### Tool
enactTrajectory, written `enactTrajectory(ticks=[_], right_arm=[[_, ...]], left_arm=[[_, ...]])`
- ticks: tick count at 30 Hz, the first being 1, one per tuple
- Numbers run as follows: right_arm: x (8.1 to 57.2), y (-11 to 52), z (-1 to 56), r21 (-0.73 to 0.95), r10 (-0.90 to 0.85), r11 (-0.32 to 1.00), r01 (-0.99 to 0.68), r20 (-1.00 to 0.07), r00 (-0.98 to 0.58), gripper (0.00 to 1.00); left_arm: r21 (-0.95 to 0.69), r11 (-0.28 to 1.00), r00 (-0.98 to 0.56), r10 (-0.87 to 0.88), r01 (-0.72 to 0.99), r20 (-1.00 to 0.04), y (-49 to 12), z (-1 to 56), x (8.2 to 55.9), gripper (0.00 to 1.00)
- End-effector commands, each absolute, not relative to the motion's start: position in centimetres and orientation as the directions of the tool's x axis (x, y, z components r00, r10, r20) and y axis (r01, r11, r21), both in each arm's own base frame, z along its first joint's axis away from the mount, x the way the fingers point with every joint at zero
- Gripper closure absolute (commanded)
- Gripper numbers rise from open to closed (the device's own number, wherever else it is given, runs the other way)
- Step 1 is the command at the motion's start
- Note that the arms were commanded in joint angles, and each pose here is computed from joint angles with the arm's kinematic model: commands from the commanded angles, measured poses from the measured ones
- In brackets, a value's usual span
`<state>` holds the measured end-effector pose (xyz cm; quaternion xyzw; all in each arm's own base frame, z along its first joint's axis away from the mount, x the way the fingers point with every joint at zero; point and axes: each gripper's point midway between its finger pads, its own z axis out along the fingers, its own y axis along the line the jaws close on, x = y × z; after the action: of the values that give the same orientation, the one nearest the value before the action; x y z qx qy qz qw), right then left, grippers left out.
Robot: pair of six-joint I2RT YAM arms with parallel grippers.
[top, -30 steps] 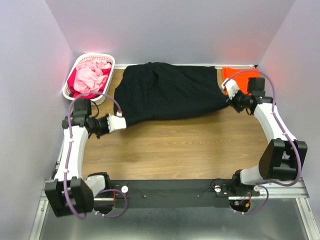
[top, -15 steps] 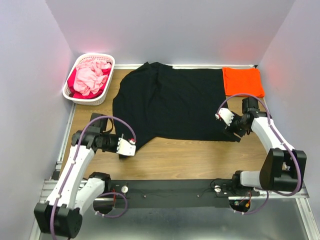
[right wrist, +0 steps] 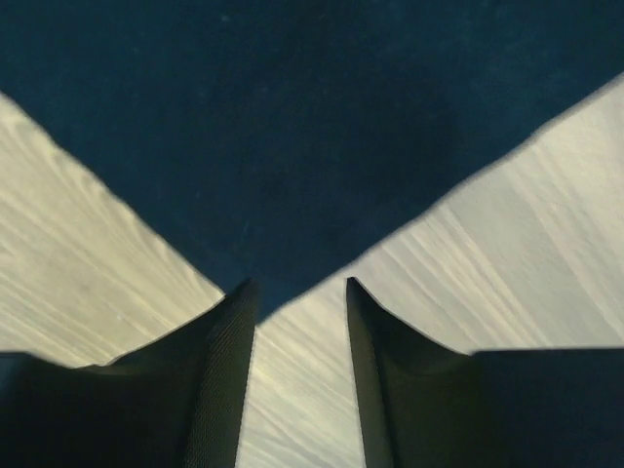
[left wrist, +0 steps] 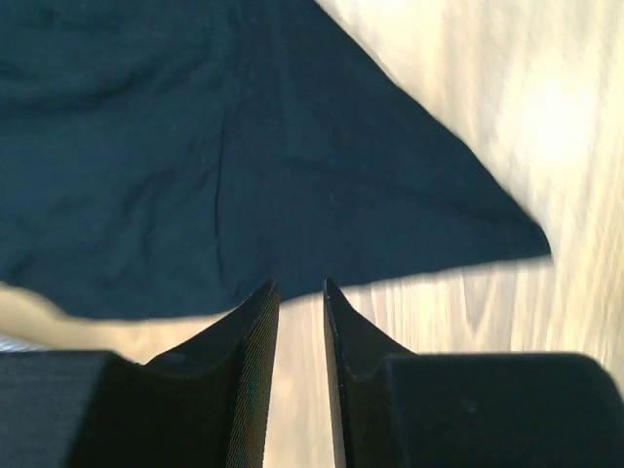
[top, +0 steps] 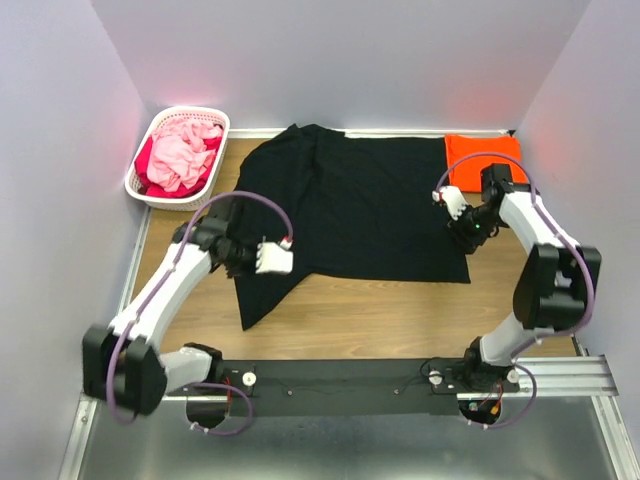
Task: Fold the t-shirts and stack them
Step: Flatten the tshirt out
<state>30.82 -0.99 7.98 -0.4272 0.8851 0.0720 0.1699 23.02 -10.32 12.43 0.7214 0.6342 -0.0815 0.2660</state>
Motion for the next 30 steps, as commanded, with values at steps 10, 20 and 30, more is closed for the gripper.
enactTrajectory(ticks=[10, 20, 30], right_arm=[[27.9, -1.3, 1.8, 0.184, -0.570, 0.788, -0.588, -0.145, -0.809, 0.68], [27.9, -1.4, 1.7, 0.181, -0.568, 0.791, -0.585, -0.139, -0.811, 0.68], [27.8, -1.5, 1.6, 0.178, -0.573, 0.789, -0.588, -0.136, -0.809, 0.69]], left_arm=[[0.159, 0.236, -0.153, 0.898, 0.959, -0.413, -13.6, 4.8, 28.5, 0.71], [0.131, 0.233, -0.176, 0.922, 0.964, -0.346, -14.3, 1.4, 27.9, 0.72], [0.095, -0.033, 0.067, 0.921, 0.995, -0.385, -18.0, 4.1, 22.0, 0.73]])
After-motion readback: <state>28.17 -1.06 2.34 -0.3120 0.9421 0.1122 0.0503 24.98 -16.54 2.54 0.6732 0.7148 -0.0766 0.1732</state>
